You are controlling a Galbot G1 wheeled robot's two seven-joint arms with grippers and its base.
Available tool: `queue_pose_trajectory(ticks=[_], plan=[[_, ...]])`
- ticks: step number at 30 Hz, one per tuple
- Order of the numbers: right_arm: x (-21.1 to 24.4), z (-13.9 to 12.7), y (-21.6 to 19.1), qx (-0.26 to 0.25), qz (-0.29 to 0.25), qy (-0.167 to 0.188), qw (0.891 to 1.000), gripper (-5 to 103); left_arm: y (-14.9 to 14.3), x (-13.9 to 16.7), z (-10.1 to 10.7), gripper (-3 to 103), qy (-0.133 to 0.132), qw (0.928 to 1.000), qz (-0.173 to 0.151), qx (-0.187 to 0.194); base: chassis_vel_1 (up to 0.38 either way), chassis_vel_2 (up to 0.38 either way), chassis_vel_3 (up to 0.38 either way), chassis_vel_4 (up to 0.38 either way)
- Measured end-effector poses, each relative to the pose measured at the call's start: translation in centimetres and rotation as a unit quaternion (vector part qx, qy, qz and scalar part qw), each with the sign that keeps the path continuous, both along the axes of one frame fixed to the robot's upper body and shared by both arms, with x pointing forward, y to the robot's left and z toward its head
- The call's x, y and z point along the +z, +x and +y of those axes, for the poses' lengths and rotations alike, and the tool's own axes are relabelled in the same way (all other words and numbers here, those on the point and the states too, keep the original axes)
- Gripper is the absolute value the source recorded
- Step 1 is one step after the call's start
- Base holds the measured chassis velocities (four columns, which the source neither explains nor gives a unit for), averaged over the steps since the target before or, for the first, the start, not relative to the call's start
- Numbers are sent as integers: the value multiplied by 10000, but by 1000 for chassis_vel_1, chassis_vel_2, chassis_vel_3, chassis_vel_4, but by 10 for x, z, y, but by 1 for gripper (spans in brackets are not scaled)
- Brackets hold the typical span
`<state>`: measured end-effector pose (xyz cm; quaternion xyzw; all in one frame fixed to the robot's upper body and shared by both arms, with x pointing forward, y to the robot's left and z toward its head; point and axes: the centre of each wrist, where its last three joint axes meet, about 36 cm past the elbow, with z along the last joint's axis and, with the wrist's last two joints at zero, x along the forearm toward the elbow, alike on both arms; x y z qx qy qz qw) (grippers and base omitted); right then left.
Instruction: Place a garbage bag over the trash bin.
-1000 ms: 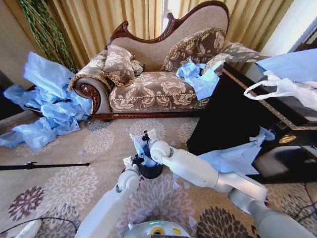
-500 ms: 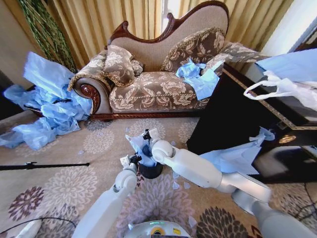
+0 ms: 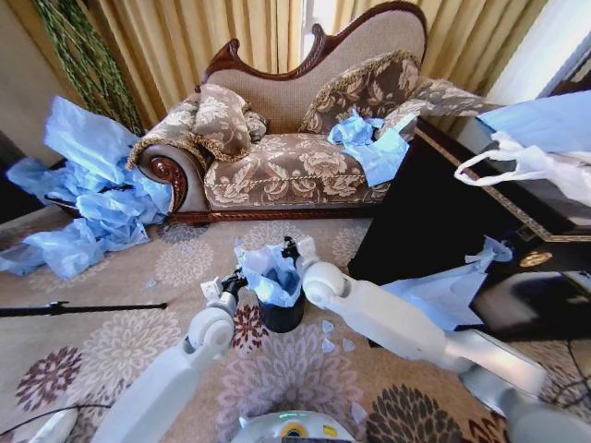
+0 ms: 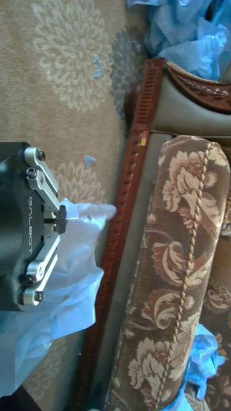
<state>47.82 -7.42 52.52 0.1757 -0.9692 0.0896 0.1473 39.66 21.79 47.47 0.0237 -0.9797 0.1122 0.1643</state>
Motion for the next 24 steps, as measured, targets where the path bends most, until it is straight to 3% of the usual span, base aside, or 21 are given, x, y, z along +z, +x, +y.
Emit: queue_pose_trajectory(ticks=[5,8,10,13,14,16,18,19,21,24], plan=[[-16,-21,-5,-134,205,41,9997,-3,-5,7,4,0,132,9998,-72,-89,0,0,0,0],[-8,-24,-8,-92,282,322,9990,12,-9,7,4,0,168,9997,-58,-138,0,0,0,0],[-4,-22,-8,-78,300,431,9986,12,-9,6,4,0,170,9997,-45,-147,0,0,0,0],[18,-15,-8,17,453,798,9958,29,-11,4,2,0,164,9997,-8,-170,0,0,0,0],[18,-15,-8,17,453,798,9958,29,-11,4,2,0,164,9997,-8,-170,0,0,0,0],[25,-8,-6,60,541,900,9945,39,-11,3,2,0,158,9997,2,-175,0,0,0,0],[25,-5,-4,66,566,903,9943,39,-11,3,2,0,157,9997,2,-175,0,0,0,0],[23,1,-2,87,628,905,9939,51,-11,3,2,0,155,9997,0,-177,0,0,0,0],[21,7,-1,110,698,913,9933,51,-11,3,2,0,154,9997,-6,-177,0,0,0,0],[12,18,5,83,885,904,9919,67,-10,3,2,0,143,9997,-19,-181,0,0,0,0]])
